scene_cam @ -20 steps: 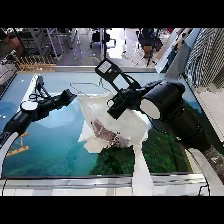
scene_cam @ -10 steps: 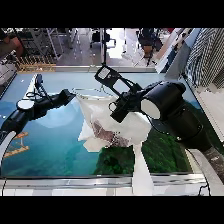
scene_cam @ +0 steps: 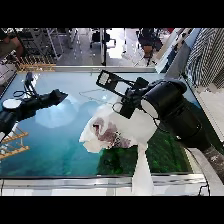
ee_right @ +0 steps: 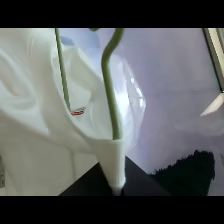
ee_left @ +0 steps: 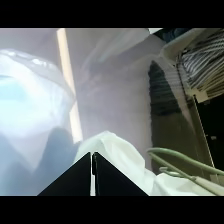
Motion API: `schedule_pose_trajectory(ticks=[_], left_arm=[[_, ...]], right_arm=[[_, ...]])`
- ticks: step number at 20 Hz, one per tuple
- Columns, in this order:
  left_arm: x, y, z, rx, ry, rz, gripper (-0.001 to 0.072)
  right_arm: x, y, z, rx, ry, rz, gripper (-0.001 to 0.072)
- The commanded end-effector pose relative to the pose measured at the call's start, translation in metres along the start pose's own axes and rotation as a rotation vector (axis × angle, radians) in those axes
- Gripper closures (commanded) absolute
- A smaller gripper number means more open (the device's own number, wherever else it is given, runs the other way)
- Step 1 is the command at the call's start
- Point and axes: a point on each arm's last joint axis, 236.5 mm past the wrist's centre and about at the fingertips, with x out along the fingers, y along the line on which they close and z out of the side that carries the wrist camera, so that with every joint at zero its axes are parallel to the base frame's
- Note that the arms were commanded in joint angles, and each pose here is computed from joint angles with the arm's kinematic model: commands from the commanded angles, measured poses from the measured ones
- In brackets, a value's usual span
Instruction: Fold the clothes and pants, and hang the long-sleeved shirts on hangers.
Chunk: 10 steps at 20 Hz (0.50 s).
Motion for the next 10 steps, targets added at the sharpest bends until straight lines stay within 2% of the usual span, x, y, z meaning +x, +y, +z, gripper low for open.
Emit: schedule_pose_trajectory(ticks=[1,2,4,8,10], left_arm=[[-0.002,-0.009,-0.020,0.012,0.086,-0.052,0.0676],[-0.001,-0.013,-0.029,0.009,0.124,-0.071,0.0579],[-0.003,-0.021,-0.050,-0.021,0.211,-0.116,0.0178],[0.000,-0.038,-0.061,-0.094,0.253,-0.178,0.0161],[0.008,-0.066,-0.057,-0.179,0.230,-0.278,0.0098]], right_arm=[[-0.001,-0.011,0.025,0.047,-0.108,-0.045,0.0695],[-0.001,-0.011,0.026,0.070,-0.109,-0.044,0.0695],[-0.001,-0.013,0.024,0.130,-0.104,-0.051,0.0695],[-0.001,-0.018,0.022,0.228,-0.101,-0.065,0.0695],[-0.001,-0.017,0.022,0.246,-0.102,-0.063,0.0695]])
